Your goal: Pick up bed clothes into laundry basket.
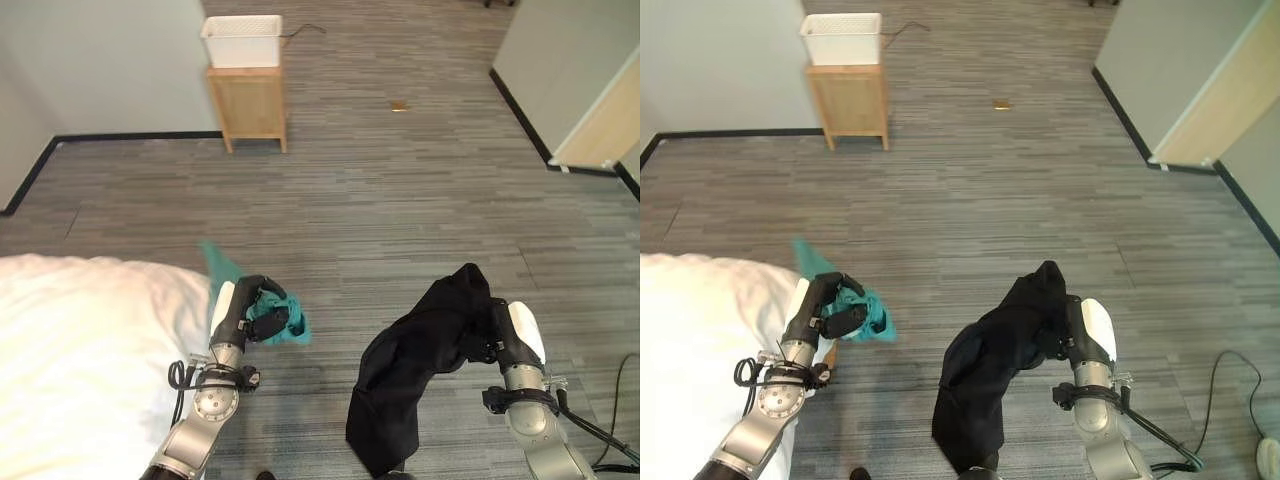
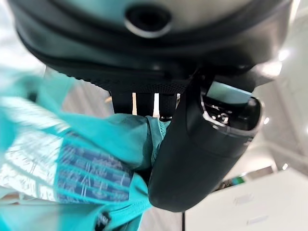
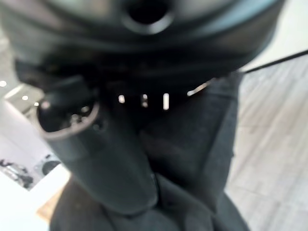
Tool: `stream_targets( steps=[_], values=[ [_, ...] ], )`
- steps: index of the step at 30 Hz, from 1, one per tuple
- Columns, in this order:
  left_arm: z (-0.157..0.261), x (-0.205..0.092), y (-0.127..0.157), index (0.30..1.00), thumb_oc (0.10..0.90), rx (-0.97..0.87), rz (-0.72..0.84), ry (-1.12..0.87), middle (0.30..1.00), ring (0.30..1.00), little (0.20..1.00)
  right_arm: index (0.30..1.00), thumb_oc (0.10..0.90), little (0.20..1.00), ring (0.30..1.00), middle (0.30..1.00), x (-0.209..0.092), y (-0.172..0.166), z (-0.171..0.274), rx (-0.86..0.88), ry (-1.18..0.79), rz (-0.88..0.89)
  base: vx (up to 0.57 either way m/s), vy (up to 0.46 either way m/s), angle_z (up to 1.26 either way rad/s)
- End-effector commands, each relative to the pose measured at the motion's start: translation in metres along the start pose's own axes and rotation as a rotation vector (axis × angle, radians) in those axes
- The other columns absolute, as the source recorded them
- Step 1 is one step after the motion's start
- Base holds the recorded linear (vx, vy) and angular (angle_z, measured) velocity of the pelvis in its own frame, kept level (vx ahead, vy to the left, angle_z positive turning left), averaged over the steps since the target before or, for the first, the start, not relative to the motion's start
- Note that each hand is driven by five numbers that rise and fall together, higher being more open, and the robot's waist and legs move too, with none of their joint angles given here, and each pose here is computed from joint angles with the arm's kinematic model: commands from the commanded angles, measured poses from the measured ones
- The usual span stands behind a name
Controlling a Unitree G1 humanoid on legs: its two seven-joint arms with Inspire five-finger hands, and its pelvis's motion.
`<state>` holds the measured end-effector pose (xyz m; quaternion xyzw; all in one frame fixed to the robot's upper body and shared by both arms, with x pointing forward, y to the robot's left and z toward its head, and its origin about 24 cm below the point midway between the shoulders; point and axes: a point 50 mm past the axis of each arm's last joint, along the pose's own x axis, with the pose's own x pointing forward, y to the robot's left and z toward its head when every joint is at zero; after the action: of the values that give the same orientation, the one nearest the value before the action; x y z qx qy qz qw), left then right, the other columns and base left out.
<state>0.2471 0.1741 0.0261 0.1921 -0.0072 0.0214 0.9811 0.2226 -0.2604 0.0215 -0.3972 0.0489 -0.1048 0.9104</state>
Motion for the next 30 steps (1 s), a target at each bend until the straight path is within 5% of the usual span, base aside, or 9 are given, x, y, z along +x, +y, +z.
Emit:
stream_targets(
  steps=[1, 4, 6, 12, 16, 21, 30],
  values=[
    [0.092, 0.027, 0.003, 0.3, 0.4, -0.089, 0.044, -0.442, 0.3, 0.3, 0.3, 0.3, 0.4, 0.3, 0.3, 0.3, 0.022, -0.041, 0.039, -0.03, -0.237, -0.152, 0.11, -0.376, -0.49],
    [0.094, 0.036, 0.002, 0.3, 0.4, -0.012, 0.096, -0.452, 0.3, 0.3, 0.3, 0.3, 0.4, 0.3, 0.3, 0.3, 0.026, -0.047, 0.05, -0.034, -0.294, -0.163, 0.1, -0.281, -0.62],
    [0.076, 0.05, 0.013, 0.3, 0.4, 0.235, 0.219, -0.396, 0.3, 0.3, 0.3, 0.3, 0.4, 0.3, 0.3, 0.3, 0.032, -0.044, 0.063, -0.044, -0.355, -0.131, 0.16, -0.276, -1.1],
    [-0.014, 0.06, 0.036, 0.3, 0.4, 0.52, 0.246, 0.033, 0.3, 0.3, 0.3, 0.3, 0.4, 0.3, 0.3, 0.3, 0.049, -0.038, 0.067, -0.047, -0.347, -0.061, 0.25, -0.093, -1.01],
    [-0.061, 0.045, 0.07, 0.3, 0.4, 0.459, 0.34, 0.313, 0.3, 0.3, 0.3, 0.3, 0.4, 0.3, 0.3, 0.3, 0.065, -0.036, 0.057, -0.104, -0.28, 0.009, 0.36, 0.049, -0.47],
    [-0.06, 0.049, 0.09, 0.3, 0.4, 0.397, 0.426, 0.345, 0.3, 0.3, 0.3, 0.3, 0.4, 0.3, 0.3, 0.3, 0.08, -0.042, 0.064, -0.163, -0.273, 0.012, 0.36, 0.064, -0.08],
    [-0.043, 0.041, 0.071, 0.3, 0.4, 0.188, 0.393, 0.242, 0.3, 0.3, 0.3, 0.3, 0.4, 0.3, 0.3, 0.3, 0.085, -0.032, 0.056, -0.194, -0.194, 0.024, 0.51, 0.162, -0.21]
  ],
)
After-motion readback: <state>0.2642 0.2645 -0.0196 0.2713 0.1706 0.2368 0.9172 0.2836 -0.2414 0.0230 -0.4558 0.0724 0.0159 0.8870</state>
